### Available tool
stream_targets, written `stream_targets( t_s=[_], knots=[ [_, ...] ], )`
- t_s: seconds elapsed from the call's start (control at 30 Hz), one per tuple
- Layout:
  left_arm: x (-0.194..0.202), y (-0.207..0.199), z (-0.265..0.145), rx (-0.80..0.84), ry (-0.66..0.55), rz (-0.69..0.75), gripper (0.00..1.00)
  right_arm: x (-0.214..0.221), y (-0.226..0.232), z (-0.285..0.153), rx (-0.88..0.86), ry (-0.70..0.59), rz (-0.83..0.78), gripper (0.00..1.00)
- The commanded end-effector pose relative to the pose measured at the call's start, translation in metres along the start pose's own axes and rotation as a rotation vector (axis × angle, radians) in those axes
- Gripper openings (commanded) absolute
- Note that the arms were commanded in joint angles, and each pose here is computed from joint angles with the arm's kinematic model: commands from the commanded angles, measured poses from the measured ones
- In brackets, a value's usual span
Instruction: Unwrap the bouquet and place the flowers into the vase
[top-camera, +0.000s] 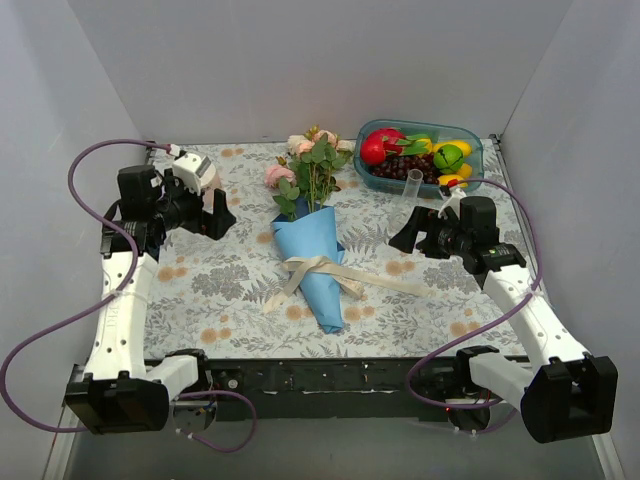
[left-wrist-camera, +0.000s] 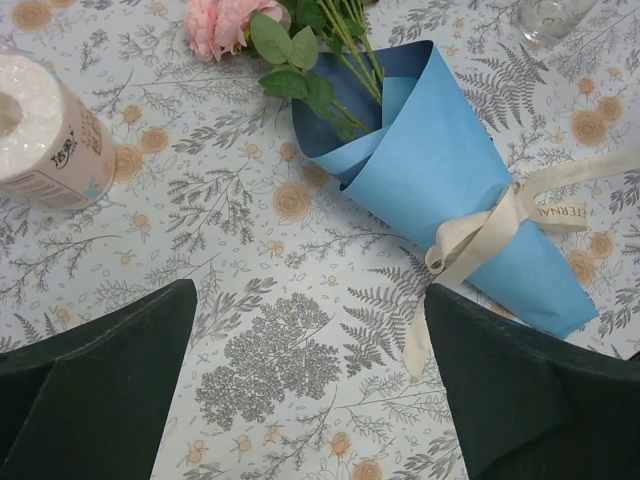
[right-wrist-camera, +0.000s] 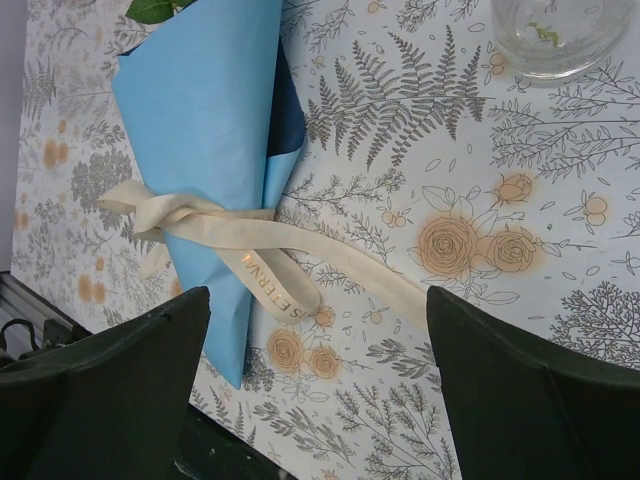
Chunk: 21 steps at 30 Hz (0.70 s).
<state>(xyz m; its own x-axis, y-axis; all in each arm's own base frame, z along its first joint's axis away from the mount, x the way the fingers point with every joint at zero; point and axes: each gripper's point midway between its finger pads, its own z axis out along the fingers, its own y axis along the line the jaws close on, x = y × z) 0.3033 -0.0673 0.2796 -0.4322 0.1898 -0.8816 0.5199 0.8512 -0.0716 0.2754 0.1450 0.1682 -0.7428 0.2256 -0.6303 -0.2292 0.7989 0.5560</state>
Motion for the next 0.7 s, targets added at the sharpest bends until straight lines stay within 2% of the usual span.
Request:
stream_targets(
  t_s=[0.0,0.1,0.27,0.4,0.53,0.67],
  knots=[
    [0.019,-0.006,0.007,0.046,0.067,-0.01,0.98,-0.006,0.006,-0.001,-0.038,-0.029,-0.02,0.98],
    [0.021,-0.011,0.009,0.062,0.066,0.008,0.98,-0.005,0.007,0.001,-0.052,-0.05,0.003,0.98],
    [0.046,-0.033,0.025,0.093,0.154,0.091,0.98,0.035,-0.018,0.015,0.013,0.044,0.051,0.98],
    [0.066,-0.051,0.032,0.118,0.2,0.164,0.98,0.062,-0.038,0.021,0.162,0.084,-0.008,0.98],
    [0.085,-0.067,0.043,0.184,0.25,0.181,0.98,0.098,-0.049,0.033,0.281,0.211,-0.04,0.93],
    [0.11,-0.077,0.056,0.218,0.316,0.202,0.98,0.122,-0.04,0.048,0.278,0.266,-0.068,0.89]
  ],
)
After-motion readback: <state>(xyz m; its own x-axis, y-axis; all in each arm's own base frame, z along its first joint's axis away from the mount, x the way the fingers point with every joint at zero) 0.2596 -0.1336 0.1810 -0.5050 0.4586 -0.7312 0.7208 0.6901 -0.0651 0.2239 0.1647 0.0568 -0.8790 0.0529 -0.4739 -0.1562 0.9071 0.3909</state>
